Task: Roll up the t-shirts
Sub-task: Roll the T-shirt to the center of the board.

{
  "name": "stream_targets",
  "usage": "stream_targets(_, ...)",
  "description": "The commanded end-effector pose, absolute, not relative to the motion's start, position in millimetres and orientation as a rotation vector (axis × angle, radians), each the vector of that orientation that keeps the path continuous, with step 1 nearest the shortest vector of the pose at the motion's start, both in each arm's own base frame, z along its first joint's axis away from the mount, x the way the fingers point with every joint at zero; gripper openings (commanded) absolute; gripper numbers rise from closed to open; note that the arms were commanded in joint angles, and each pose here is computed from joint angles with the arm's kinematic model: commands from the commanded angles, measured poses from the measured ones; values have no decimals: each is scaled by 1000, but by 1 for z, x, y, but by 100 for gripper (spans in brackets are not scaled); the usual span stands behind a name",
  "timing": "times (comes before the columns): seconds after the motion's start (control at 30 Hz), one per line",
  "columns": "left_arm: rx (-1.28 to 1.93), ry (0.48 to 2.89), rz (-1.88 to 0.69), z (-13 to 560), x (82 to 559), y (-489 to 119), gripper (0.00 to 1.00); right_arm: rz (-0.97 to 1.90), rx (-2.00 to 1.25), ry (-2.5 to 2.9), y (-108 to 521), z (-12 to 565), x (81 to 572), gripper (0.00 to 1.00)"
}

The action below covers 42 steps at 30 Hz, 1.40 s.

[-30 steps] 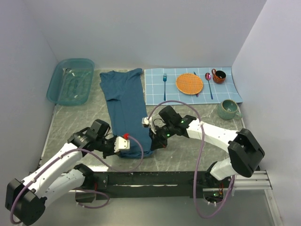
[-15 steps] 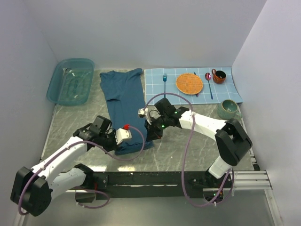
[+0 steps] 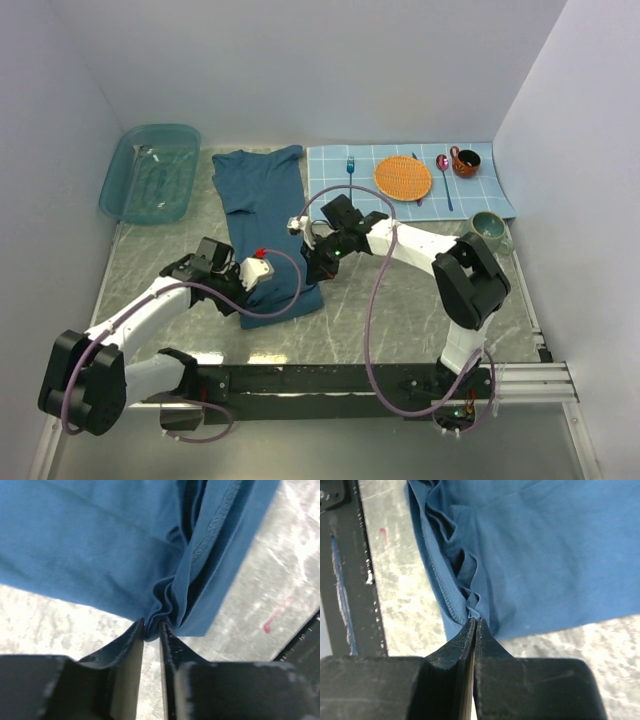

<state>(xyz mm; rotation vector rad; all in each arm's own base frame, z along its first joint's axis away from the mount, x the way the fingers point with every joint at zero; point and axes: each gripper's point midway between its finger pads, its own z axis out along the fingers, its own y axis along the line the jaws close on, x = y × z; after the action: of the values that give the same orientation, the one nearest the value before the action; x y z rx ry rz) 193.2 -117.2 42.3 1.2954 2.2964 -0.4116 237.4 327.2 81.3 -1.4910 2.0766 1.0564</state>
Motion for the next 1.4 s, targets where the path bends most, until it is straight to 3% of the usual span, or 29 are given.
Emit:
stream_targets(0.0, 1168, 2292, -333, 56, 221, -113, 30, 999, -1447, 2023, 341, 93, 270, 6)
stream_targets(0.07, 1085, 2278, -304, 67, 233, -109, 38, 963, -1417, 2064, 341, 88, 278, 13)
stream_targets(0.13, 1028, 2217, -283, 87, 244, -108, 50, 903, -1357, 2098, 339, 92, 291, 28)
stream_targets(0.23, 974, 2046, -258, 136, 258, -112, 57, 816, -1262, 2077, 323, 119, 307, 44)
stream_targets(0.4, 1039, 1866, -335, 168, 241, -127, 64, 779, -1303, 2027, 296, 133, 286, 49)
stream_targets(0.5, 1162, 1890, -523, 156, 206, -142, 57, 803, -1357, 1989, 291, 134, 272, 49)
stream_targets(0.53, 1203, 1921, -583, 149, 199, -145, 49, 834, -1380, 1979, 293, 133, 267, 48)
stream_targets(0.63, 1240, 1976, -652, 142, 199, -151, 40, 908, -1414, 1977, 302, 128, 258, 47)
stream_targets(0.77, 1156, 2252, -951, 145, 201, -163, 23, 1115, -1477, 1969, 326, 124, 235, 36)
stream_targets(0.83, 951, 2370, -1266, 154, 200, -170, 15, 1185, -1479, 1991, 333, 117, 227, 28)
stream_targets(0.9, 898, 2359, -1326, 162, 207, -174, 6, 1251, -1492, 1976, 338, 116, 218, 22)
stream_targets(1.07, 651, 2449, -1376, 171, 221, -181, 3, 1351, -1500, 1971, 339, 114, 203, 17)
stream_targets(1.23, 197, 2629, -1293, 145, 253, -162, 10, 1437, -1446, 2041, 348, 92, 203, 17)
stream_targets(1.37, 158, 2373, -1126, 174, 282, -151, 10, 1449, -1368, 2077, 363, 83, 222, 16)
